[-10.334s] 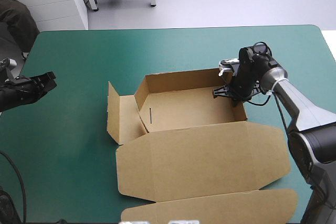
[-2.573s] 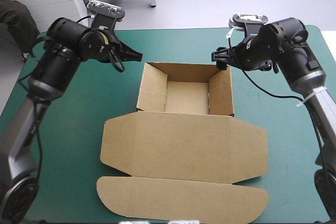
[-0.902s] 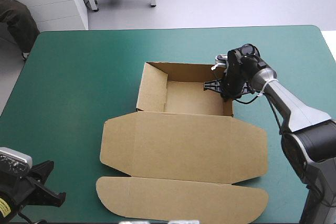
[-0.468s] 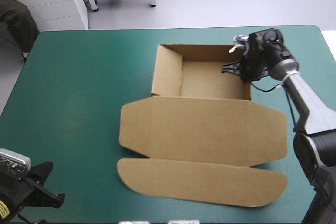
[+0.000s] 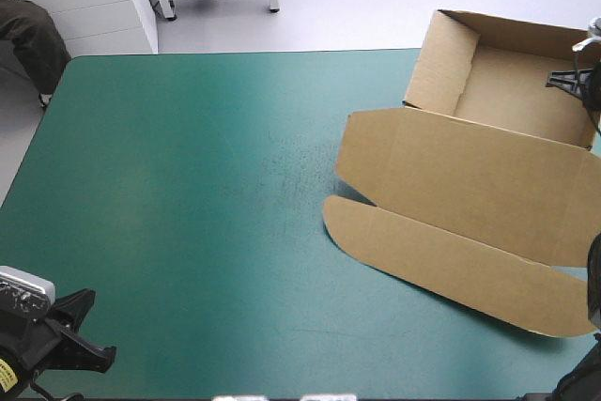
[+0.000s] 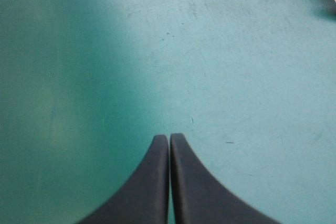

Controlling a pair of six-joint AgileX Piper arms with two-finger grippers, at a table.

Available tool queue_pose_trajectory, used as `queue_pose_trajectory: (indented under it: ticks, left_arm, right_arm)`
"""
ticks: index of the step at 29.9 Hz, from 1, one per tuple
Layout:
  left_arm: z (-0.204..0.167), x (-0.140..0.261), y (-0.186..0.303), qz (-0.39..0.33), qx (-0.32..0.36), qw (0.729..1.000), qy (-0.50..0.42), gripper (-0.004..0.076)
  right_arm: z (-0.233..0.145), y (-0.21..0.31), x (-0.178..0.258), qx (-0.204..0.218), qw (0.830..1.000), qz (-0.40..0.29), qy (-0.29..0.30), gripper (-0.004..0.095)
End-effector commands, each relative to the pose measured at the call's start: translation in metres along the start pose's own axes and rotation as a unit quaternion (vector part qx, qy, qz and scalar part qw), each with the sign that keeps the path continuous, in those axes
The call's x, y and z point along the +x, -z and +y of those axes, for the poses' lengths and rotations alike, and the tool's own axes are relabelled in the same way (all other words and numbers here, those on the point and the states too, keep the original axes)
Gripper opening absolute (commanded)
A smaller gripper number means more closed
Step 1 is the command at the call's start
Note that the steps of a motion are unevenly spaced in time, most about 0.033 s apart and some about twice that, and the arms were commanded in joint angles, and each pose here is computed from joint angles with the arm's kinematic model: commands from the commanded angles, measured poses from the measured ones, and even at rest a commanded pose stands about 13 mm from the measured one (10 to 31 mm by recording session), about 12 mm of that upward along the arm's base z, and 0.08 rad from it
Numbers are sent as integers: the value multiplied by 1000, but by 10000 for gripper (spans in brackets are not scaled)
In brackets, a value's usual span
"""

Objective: Fold the box

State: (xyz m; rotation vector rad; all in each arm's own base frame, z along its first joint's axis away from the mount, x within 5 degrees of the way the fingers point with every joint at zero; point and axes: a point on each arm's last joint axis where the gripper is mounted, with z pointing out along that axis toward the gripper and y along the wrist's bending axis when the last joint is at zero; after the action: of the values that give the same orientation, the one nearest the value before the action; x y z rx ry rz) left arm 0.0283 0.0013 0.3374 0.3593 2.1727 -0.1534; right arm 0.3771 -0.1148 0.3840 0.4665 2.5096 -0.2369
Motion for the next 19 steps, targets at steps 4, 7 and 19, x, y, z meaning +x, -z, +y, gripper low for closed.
queue_pose_trajectory:
  ticks: [4, 7, 19]
  left_arm:
    - [-1, -10, 2, -32, 4, 999, 4, -10]
    - [-1, -11, 2, -33, 4, 999, 4, -10]
    - [-1, -10, 2, -33, 4, 999, 4, -10]
  right_arm:
    - [-54, -5, -14, 35, 997, -50, -48, -20]
    - [-67, -30, -9, 40, 997, -14, -63, -19]
    - [-86, -85, 9, 46, 992, 95, -75, 337]
